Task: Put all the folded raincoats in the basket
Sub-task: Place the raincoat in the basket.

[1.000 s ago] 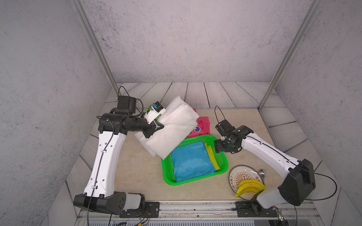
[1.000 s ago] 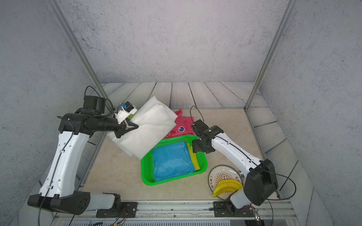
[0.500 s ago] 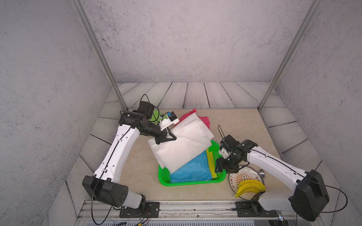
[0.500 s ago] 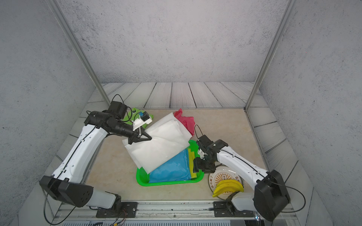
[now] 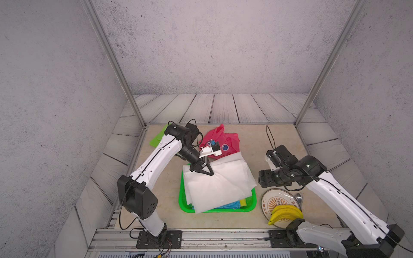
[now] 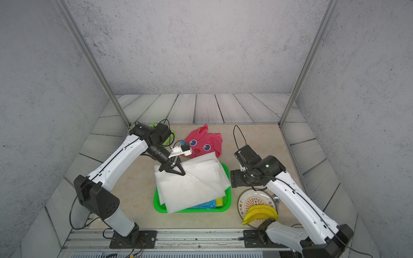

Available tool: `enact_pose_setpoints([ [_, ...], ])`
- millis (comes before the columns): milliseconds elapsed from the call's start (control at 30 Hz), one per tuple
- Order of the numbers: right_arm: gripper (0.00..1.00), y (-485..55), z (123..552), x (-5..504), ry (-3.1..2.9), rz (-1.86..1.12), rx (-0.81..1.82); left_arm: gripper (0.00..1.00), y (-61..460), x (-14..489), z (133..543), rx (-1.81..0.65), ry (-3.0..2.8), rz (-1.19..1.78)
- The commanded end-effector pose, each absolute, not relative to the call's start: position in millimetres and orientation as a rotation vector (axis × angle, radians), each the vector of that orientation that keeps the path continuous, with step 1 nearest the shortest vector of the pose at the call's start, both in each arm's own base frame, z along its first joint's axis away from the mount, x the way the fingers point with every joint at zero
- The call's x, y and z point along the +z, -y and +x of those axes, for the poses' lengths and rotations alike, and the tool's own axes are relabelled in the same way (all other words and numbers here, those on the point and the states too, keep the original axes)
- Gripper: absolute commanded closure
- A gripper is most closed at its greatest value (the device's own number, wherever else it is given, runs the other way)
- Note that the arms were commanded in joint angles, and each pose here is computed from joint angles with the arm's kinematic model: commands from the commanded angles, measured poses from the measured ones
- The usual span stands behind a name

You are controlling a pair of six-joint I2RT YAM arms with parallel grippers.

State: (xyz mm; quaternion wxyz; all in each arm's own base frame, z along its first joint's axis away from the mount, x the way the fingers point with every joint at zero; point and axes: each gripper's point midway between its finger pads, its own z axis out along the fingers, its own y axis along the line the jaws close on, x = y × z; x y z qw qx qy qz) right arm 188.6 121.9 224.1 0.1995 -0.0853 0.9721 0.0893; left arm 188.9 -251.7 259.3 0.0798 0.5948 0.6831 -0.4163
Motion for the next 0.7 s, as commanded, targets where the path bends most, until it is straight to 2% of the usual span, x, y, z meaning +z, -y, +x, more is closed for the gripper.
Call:
enact_pose_setpoints([
  [0, 0.14, -125, 195, 264, -2.467, -0.387, 0.32, 1.0, 247, 255, 161, -1.464, -2.097, 1.849],
  [200, 0.14, -153, 189, 292, -2.272, -0.541, 0.527, 1.0, 247, 208, 184, -1.402, -2.144, 2.013],
  [367, 0.15, -168, 188, 281, -2.295, -0.584, 0.61, 1.0, 240, 166, 216, -1.163, -2.259, 2.134],
  [467, 0.15, -178, 186, 276, -2.304, -0.628, 0.659, 1.0, 222, 142, 204, -1.116, -2.194, 2.371],
  [667, 0.16, -195, 199, 255, -2.358, -0.61, 0.72, 0.96, 230, 123, 221, -1.045, -2.129, 2.355],
])
